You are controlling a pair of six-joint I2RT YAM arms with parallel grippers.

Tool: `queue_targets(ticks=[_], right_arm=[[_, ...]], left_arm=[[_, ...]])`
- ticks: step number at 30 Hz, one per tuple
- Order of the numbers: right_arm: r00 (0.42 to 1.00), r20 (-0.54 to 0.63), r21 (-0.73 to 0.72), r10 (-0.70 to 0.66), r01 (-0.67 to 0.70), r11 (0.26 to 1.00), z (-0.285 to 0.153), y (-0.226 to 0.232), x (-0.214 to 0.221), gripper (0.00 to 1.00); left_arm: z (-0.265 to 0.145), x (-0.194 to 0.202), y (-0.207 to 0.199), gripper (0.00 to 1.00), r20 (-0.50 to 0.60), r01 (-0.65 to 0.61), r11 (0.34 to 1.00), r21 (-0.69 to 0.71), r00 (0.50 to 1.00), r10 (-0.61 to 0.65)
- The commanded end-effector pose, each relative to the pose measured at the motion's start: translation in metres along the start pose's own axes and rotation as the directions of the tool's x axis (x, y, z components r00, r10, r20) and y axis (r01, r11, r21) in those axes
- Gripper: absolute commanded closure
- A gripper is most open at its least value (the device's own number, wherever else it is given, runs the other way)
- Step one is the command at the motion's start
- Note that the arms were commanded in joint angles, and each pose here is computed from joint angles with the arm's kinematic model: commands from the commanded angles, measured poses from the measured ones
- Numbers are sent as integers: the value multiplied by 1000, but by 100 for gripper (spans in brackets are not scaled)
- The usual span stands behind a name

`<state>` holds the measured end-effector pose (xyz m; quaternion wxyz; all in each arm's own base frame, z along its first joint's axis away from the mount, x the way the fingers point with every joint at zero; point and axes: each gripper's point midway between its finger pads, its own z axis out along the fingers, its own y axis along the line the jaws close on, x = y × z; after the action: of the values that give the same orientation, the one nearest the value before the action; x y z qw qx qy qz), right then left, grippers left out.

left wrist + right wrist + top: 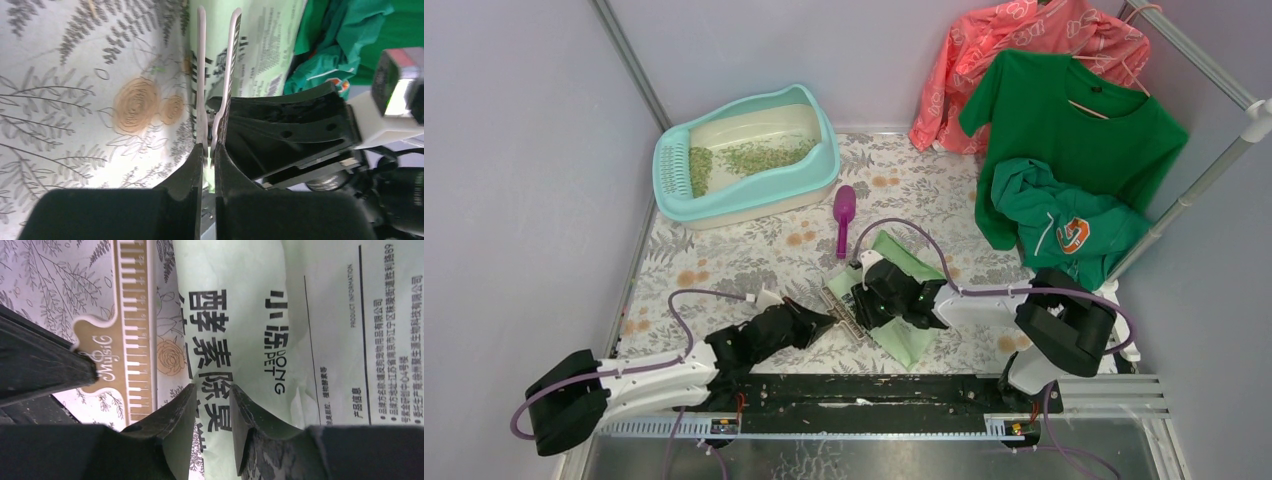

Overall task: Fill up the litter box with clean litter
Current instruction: Clamp the cat litter bag at the center of the board.

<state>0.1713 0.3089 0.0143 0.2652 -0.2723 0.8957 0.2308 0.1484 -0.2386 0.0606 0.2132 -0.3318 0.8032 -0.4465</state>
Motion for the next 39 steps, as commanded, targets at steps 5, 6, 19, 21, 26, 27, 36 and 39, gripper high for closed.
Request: queue_targets(ticks=[5, 6, 19, 21, 26, 27, 36, 39], right_arm=[[989, -139, -57, 47, -55, 997, 11, -10, 16, 60], [989, -146, -69, 39, -50, 996, 12, -8, 15, 60], [979, -205, 84, -5, 23, 996, 32, -28, -6, 72], [978, -207, 99, -8, 29, 995, 32, -31, -7, 74], [981, -192, 116, -18, 41, 992, 32, -33, -14, 75], [981, -195, 116, -23, 47, 992, 33, -32, -17, 74], [978, -191, 165, -81, 113, 980, 36, -30, -46, 64], [975, -202, 164, -97, 131, 978, 40, -27, -47, 64]], left_arm=[[7, -6, 25, 93, 40, -18, 998, -60, 999, 20], [6, -7, 26, 93, 40, -17, 998, -59, 999, 20], [-10, -19, 36, 93, 80, -8, 997, -71, 997, 14], [-11, -19, 36, 93, 78, -7, 998, -68, 997, 13], [-11, -18, 37, 94, 73, -10, 998, -68, 997, 15], [-11, -18, 38, 94, 73, -9, 997, -71, 997, 15], [-10, -19, 37, 93, 80, -12, 998, -69, 997, 18], [-10, -19, 36, 93, 78, -14, 998, -66, 997, 20]])
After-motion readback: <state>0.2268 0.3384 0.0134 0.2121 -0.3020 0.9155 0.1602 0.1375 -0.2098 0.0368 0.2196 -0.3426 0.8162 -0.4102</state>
